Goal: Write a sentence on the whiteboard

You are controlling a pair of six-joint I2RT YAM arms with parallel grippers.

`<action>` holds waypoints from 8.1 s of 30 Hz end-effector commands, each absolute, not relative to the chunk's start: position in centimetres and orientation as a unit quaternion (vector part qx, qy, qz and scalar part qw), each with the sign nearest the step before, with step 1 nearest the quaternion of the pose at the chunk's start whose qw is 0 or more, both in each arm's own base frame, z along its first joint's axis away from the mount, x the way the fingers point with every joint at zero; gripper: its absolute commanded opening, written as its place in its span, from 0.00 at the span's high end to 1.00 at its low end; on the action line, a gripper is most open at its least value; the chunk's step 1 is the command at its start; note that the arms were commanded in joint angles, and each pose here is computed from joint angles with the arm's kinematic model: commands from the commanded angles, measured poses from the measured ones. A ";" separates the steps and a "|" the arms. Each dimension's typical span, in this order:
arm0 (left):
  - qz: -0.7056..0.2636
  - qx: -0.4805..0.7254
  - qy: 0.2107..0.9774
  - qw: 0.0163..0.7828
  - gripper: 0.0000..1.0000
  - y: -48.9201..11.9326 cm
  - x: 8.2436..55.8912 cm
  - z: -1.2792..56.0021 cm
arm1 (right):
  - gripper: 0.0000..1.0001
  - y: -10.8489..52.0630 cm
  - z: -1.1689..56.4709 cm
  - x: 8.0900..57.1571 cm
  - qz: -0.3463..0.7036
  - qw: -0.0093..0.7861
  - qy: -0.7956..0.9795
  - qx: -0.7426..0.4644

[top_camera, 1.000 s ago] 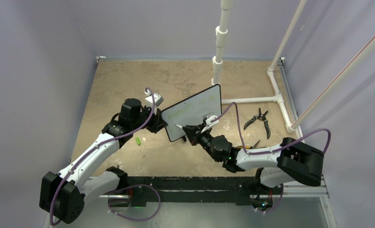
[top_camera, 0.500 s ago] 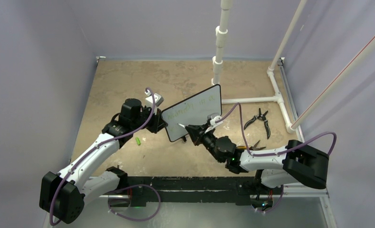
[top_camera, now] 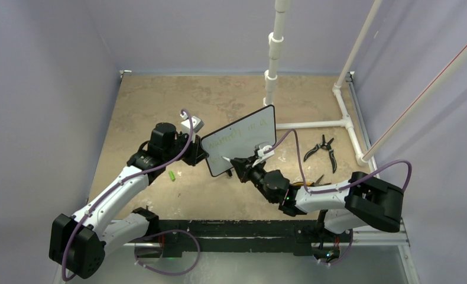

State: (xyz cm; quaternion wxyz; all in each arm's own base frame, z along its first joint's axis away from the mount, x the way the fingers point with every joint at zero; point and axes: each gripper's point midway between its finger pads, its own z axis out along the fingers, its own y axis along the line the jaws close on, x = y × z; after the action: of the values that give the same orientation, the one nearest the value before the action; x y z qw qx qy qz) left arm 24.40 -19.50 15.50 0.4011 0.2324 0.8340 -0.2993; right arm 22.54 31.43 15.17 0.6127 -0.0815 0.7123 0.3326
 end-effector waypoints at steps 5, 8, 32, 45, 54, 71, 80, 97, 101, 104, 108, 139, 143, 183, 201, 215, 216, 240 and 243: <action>-0.295 0.238 0.820 0.428 1.00 -19.6 25.2 17.1 | 1.00 31.4 15.5 23.5 0.317 0.620 0.715 -0.066; -0.296 0.238 0.820 0.428 1.00 -19.6 25.1 17.1 | 1.00 31.3 14.8 23.4 0.312 0.615 0.721 -0.070; -0.294 0.239 0.821 0.428 1.00 -19.5 25.2 17.1 | 1.00 31.7 17.1 23.6 0.334 0.630 0.699 -0.054; -0.295 0.239 0.821 0.427 1.00 -19.6 25.2 17.1 | 1.00 31.7 18.5 24.0 0.333 0.647 0.685 -0.045; -0.295 0.240 0.821 0.426 1.00 -19.6 25.2 17.0 | 1.00 30.4 17.8 24.4 0.313 0.647 0.695 -0.019; -0.296 0.239 0.820 0.428 1.00 -19.6 25.1 17.1 | 1.00 29.8 14.7 23.7 0.303 0.619 0.724 -0.028; -0.294 0.238 0.821 0.428 1.00 -19.5 25.1 17.1 | 1.00 29.5 13.7 23.3 0.303 0.608 0.734 -0.030; -0.294 0.237 0.821 0.429 1.00 -19.5 25.1 17.2 | 1.00 29.7 17.1 23.5 0.326 0.632 0.702 -0.029; -0.293 0.237 0.821 0.429 1.00 -19.4 25.1 17.2 | 1.00 30.1 17.0 23.9 0.322 0.633 0.704 -0.030; -0.293 0.237 0.820 0.431 1.00 -19.4 25.1 17.2 | 1.00 30.0 17.2 24.1 0.320 0.637 0.701 -0.027; -0.293 0.237 0.820 0.431 1.00 -19.4 25.1 17.2 | 1.00 30.0 17.6 24.6 0.317 0.643 0.697 -0.026; -0.294 0.239 0.819 0.430 1.00 -19.5 25.1 17.2 | 1.00 29.8 13.9 24.1 0.294 0.612 0.733 -0.043; -0.294 0.239 0.819 0.431 1.00 -19.5 25.1 17.3 | 1.00 30.1 15.3 24.6 0.289 0.627 0.722 -0.048; -0.294 0.238 0.818 0.433 1.00 -19.4 25.0 17.4 | 1.00 30.0 14.8 24.4 0.293 0.620 0.726 -0.043; -0.292 0.237 0.819 0.433 1.00 -19.4 25.1 17.4 | 1.00 28.7 12.5 24.8 0.254 0.607 0.753 -0.019; -0.293 0.237 0.819 0.433 1.00 -19.4 25.0 17.4 | 1.00 28.8 16.5 23.4 0.316 0.641 0.697 -0.058; -0.293 0.237 0.819 0.432 1.00 -19.4 25.1 17.4 | 1.00 29.1 16.8 23.3 0.321 0.642 0.693 -0.064; -0.294 0.239 0.819 0.431 1.00 -19.5 25.1 17.3 | 1.00 31.6 17.8 24.0 0.332 0.647 0.681 -0.080; -0.294 0.239 0.819 0.432 1.00 -19.5 25.1 17.3 | 1.00 31.9 17.4 24.1 0.329 0.644 0.686 -0.085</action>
State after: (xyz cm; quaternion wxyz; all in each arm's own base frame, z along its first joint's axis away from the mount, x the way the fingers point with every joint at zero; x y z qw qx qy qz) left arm 24.68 -19.15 15.64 0.4089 0.2269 0.8353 -0.2893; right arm 23.57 30.92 15.55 0.6308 -0.0897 0.7036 0.3145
